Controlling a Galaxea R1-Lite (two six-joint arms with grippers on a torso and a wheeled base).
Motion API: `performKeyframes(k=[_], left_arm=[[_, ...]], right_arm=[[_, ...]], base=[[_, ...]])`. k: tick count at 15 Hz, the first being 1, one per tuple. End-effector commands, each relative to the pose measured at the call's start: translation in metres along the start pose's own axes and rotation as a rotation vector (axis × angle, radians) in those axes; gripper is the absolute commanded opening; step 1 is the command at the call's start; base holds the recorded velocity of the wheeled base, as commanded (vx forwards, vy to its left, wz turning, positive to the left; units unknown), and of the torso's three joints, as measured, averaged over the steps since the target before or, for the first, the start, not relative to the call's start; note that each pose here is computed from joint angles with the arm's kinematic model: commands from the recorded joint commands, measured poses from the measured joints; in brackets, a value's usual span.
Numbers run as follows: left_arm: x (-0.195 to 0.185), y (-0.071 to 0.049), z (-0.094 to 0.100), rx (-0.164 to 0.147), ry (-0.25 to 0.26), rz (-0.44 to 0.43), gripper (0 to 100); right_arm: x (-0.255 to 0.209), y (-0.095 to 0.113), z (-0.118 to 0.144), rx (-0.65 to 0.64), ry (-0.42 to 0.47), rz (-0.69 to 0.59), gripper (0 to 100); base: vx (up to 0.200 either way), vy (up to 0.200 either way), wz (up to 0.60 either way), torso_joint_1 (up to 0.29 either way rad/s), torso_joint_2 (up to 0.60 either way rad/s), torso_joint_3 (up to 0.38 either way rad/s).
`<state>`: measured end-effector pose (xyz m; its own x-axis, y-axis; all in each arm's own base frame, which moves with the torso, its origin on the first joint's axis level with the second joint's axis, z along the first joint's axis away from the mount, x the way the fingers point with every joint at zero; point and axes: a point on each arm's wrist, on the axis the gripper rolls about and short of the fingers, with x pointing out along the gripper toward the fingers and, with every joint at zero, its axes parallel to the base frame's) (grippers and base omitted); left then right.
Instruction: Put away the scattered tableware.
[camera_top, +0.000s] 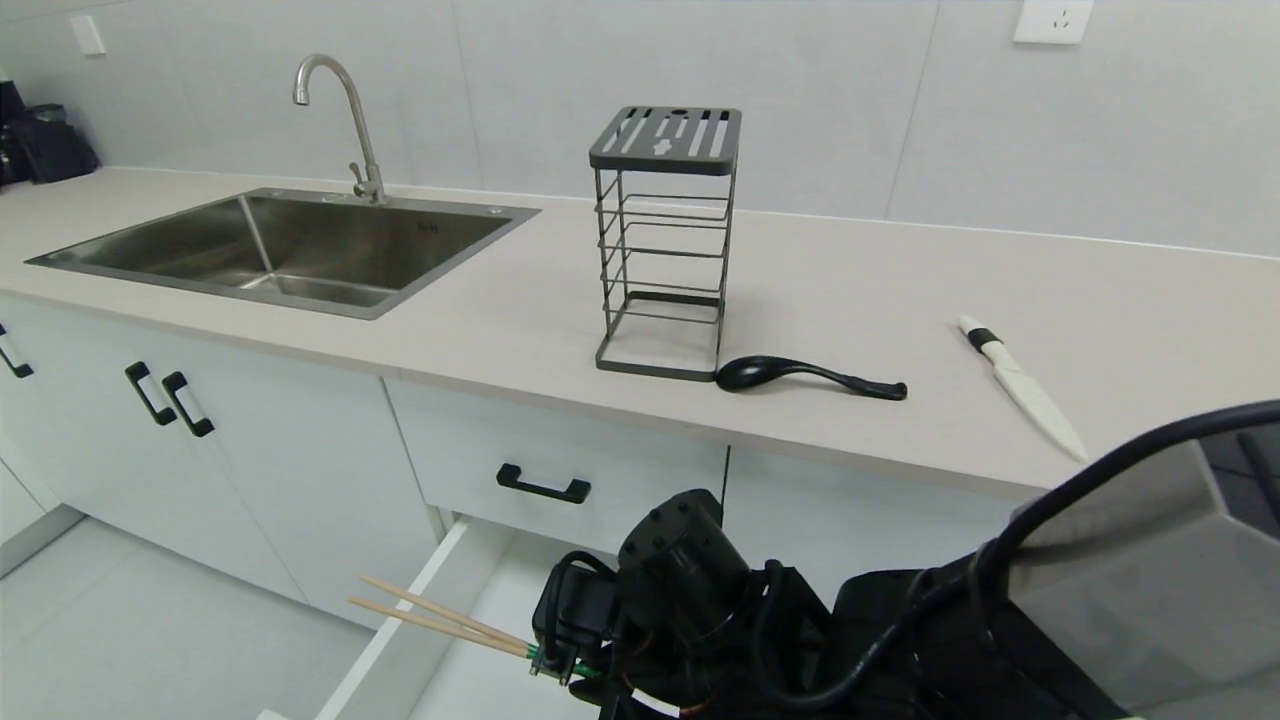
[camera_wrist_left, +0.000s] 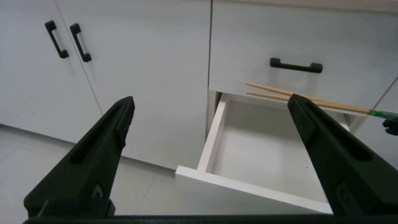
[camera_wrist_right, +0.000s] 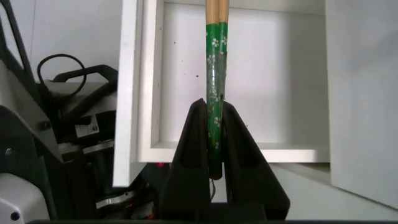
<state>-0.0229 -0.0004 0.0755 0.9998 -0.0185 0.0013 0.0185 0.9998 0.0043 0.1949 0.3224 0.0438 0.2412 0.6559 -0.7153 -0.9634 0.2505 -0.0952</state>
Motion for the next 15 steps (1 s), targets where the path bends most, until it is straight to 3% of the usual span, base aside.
performKeyframes(k=[1,5,9,15], left_arm=[[0.0,0.0,0.0,0.0,0.001,0.0,100],[0.0,0.0,0.0,0.0,0.001,0.0,100],[0.0,0.0,0.0,0.0,0.001,0.0,100],[0.0,0.0,0.0,0.0,0.001,0.0,100]], right_arm=[[0.012,-0.001,-0.002,-0.001,0.013,0.004,0],[0.015,-0.007,0.002,0.009,0.001,-0.013,0],[0.011,-0.031,0.002,0.035,-0.001,-0.102,0],[0.035,-0.038,-0.021,0.072,0.082,-0.121,0]], base=[[0.0,0.0,0.0,-0.246,0.47,0.203],[0.0,0.0,0.0,-0.249,0.42,0.171],[0.0,0.0,0.0,-0.248,0.34,0.128],[0.0,0.0,0.0,-0.053,0.2,0.069]])
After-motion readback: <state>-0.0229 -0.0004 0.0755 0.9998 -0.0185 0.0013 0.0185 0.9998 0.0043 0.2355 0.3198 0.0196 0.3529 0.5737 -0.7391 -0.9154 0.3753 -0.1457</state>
